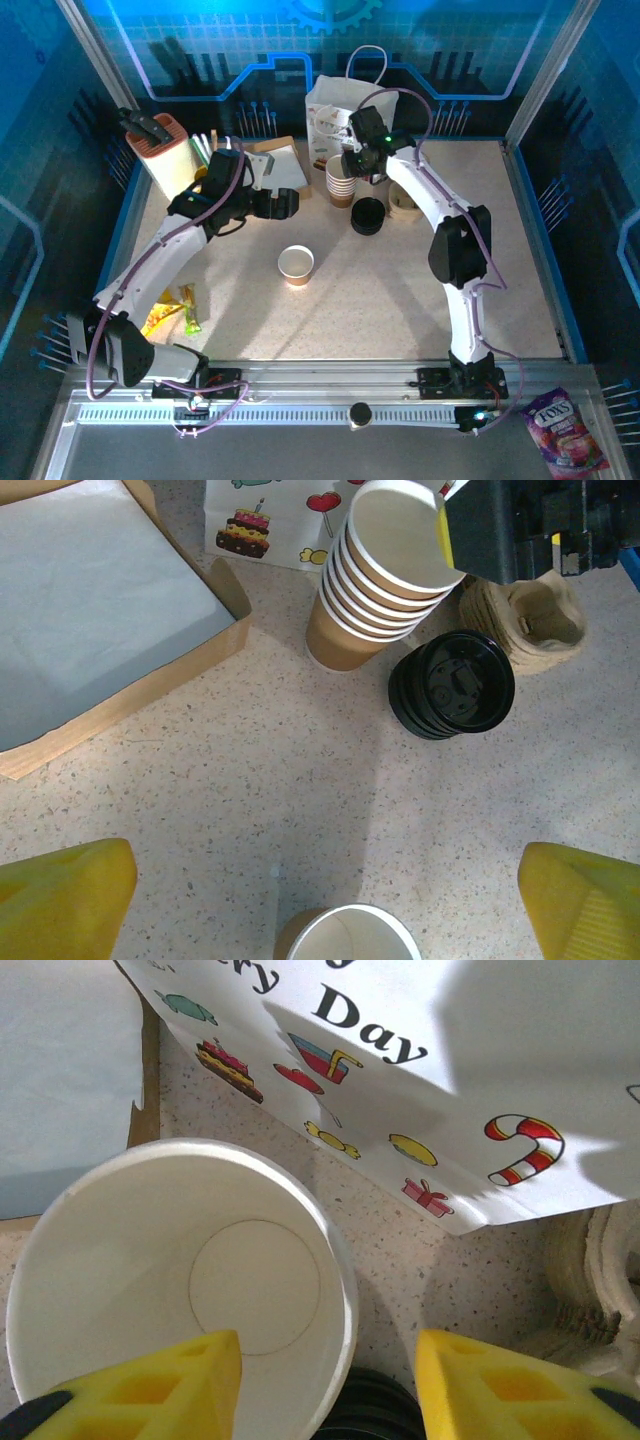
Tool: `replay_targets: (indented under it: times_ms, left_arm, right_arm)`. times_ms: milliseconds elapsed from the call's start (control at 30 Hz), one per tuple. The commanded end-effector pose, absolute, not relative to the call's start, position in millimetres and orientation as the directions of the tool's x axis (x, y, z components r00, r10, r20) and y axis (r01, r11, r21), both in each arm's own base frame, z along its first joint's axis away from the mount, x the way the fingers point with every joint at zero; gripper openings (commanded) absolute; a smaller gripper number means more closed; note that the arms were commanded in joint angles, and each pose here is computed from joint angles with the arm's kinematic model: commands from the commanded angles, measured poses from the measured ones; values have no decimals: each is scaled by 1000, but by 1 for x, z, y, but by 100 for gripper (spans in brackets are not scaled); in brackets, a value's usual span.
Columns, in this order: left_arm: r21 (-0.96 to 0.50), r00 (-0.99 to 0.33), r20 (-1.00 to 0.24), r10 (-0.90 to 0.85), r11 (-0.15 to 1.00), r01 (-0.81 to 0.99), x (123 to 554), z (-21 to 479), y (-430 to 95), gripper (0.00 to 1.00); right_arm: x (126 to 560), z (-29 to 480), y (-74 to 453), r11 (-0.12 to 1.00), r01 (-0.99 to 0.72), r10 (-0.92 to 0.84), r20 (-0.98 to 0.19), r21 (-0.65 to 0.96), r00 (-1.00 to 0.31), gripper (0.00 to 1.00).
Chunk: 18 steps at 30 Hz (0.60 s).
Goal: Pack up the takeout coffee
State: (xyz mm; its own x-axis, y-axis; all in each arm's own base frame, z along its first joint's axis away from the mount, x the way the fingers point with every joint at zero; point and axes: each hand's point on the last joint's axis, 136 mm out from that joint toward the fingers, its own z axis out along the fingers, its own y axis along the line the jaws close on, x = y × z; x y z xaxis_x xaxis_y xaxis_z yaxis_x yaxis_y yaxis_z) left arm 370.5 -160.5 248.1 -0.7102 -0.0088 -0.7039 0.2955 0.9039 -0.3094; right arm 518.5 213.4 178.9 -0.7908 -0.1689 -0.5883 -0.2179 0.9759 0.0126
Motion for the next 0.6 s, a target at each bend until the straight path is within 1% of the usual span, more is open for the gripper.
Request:
replay_targets:
  times_ms: [0,400,567]
  left_arm:
    - [-320,-681,-732,-10,887,331,366,259,-165,98]
    - [-313,-693,-721,12,886,341,366,251,-170,98]
    - [-309,-696,-717,22,885,347,365,249,-172,98]
  right_arm:
    - [522,174,205,978,-208,-179,-567,-14,-804,47]
    - [531,165,204,977,-212,-193,-554,-30,-810,27]
    - [534,163,204,976,-214,-198,-550,-35,-811,22]
